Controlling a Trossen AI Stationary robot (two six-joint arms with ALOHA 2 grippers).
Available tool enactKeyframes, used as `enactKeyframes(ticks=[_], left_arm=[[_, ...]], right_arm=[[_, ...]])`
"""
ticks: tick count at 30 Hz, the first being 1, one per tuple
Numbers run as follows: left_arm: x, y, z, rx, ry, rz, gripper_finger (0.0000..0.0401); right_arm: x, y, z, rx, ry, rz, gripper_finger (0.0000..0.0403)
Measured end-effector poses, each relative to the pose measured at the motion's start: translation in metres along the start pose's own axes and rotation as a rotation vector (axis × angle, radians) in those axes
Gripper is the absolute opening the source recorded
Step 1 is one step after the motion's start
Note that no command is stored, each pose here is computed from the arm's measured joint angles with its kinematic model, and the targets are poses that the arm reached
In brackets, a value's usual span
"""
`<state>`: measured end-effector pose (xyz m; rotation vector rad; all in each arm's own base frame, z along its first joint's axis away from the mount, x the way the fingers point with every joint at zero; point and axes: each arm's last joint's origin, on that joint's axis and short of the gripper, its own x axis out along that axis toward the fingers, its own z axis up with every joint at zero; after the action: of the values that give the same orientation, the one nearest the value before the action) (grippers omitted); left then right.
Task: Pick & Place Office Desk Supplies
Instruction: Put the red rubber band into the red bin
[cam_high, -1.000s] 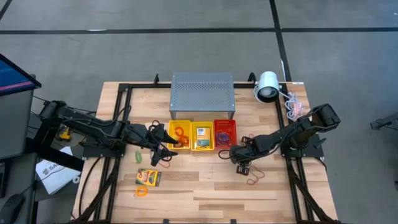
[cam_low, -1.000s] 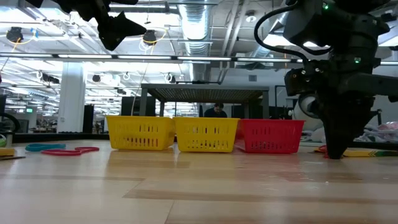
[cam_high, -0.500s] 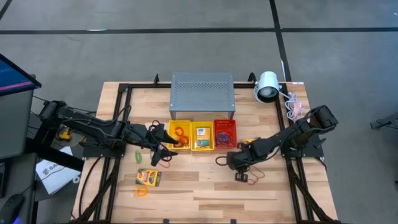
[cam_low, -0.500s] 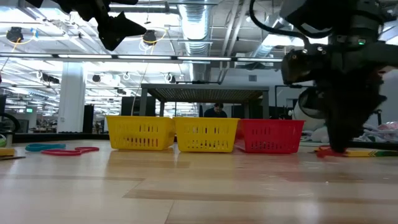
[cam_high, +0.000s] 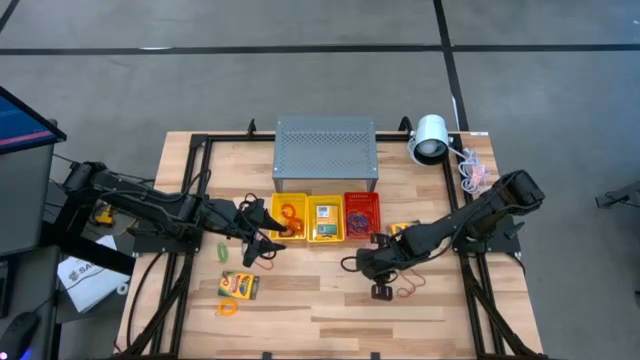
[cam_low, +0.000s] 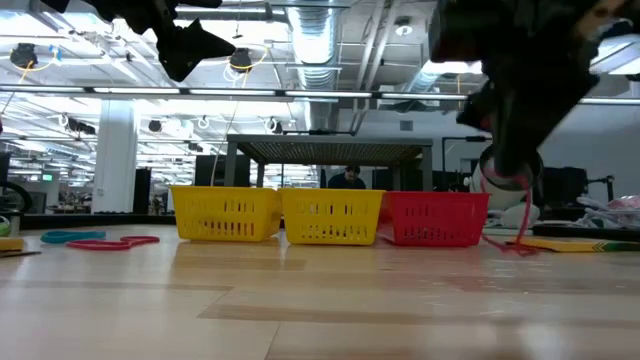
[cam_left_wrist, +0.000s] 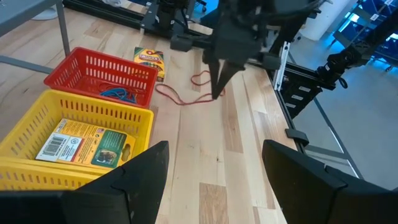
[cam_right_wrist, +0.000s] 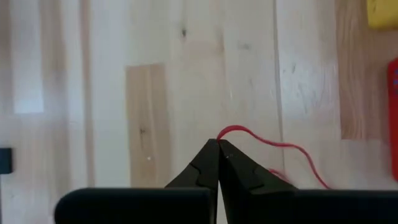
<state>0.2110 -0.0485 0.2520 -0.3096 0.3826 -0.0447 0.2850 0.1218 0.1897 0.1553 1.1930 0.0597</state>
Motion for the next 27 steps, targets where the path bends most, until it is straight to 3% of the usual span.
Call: enactKeyframes(ticks=[8, 18, 27], left_arm=[[0.0, -0.003, -0.001, 0.005, 0.004, -0.012, 0.0254], [0.0, -0.003, -0.001, 0.005, 0.004, -0.013, 0.0254], [0.0, -0.003, -0.001, 0.006, 0.006, -0.013, 0.0254]], right_arm=[[-0.025, 0.009, 0.022, -0.069, -0.053, -0.018, 0.0], [-0.061, 0.008, 0.033, -0.119, 0.002, -0.208, 0.0], [-0.083, 0.01, 0.046, -0.164, -0.052, -0.29, 0.0]])
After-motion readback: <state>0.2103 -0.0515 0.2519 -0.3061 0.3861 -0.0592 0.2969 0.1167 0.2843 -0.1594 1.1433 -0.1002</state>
